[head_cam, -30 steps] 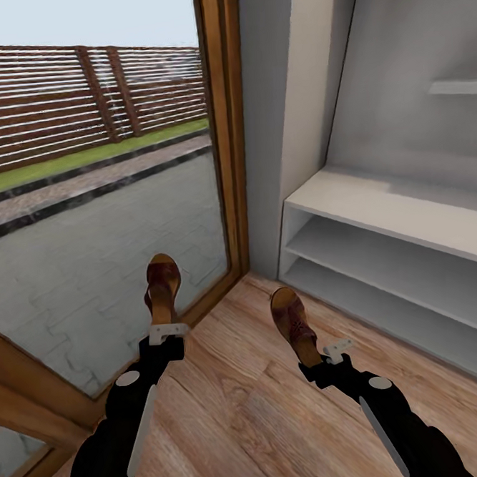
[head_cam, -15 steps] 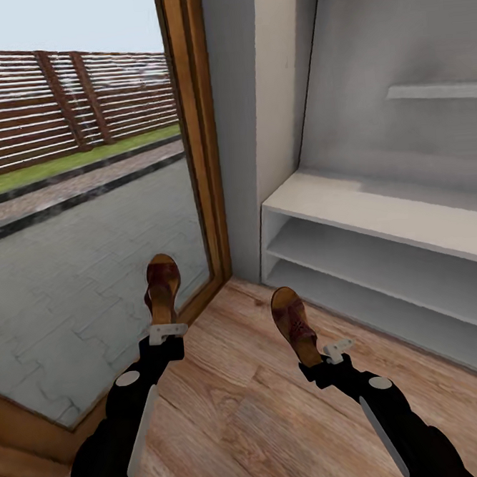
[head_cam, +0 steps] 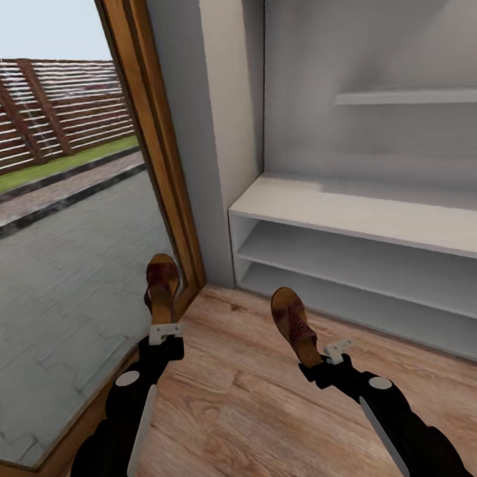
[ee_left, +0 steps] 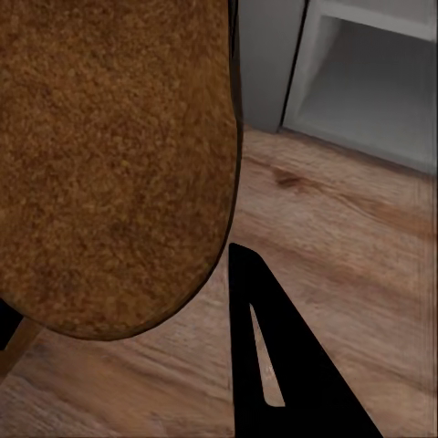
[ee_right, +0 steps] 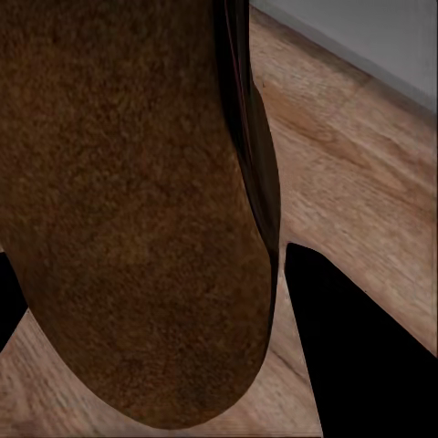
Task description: Pick up the two gym shoes and the two sandals from the corridor floor and place them onto the hallstand (shoe rack) in the corridor, making sure they are on the rack and not on the floor. Arrange them so the two gym shoes are next to each other and the two sandals are next to each other.
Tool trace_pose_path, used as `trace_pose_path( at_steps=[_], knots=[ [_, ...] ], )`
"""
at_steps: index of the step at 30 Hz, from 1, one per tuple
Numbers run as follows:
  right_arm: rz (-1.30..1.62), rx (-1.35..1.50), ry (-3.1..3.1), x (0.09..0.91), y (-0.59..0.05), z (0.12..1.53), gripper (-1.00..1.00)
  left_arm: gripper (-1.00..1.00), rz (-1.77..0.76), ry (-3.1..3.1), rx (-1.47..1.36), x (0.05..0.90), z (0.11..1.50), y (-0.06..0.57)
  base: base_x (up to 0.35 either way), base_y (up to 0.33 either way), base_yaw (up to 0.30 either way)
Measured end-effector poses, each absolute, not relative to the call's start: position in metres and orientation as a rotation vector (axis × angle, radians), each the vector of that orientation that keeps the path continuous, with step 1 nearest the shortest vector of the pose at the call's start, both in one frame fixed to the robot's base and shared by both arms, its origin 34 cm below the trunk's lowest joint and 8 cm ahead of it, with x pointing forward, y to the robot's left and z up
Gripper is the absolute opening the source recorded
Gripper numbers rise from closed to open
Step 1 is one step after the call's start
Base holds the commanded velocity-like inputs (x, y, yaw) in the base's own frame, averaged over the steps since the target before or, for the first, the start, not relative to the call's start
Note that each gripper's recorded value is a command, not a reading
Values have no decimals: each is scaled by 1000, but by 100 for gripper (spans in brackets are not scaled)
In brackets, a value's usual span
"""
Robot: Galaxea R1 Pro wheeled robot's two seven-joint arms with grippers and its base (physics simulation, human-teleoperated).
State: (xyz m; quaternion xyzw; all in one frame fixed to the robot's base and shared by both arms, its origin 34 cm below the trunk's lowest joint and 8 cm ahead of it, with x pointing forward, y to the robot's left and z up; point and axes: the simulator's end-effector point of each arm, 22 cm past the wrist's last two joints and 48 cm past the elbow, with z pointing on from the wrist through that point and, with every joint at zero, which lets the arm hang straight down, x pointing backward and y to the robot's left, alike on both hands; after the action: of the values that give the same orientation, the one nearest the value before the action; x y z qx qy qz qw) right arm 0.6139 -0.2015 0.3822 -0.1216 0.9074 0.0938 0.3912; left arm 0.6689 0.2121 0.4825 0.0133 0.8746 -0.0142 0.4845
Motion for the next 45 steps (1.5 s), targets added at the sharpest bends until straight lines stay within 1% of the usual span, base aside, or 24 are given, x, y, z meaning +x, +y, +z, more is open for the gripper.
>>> trace_pose_path(
  at_steps=[9, 37, 45],
  knots=[
    [237, -309, 2296, 615, -201, 387, -100, -100, -36, 2121, 33, 669, 488, 211, 0, 149, -277],
    [230, -311, 2270, 619, -202, 401, -100, -100, -36, 2093, 33, 670, 503, 211, 0, 6, -275],
    [229, -311, 2262, 620, -202, 405, -100, -100, -37, 2086, 33, 671, 508, 211, 0, 183, -275]
  ],
)
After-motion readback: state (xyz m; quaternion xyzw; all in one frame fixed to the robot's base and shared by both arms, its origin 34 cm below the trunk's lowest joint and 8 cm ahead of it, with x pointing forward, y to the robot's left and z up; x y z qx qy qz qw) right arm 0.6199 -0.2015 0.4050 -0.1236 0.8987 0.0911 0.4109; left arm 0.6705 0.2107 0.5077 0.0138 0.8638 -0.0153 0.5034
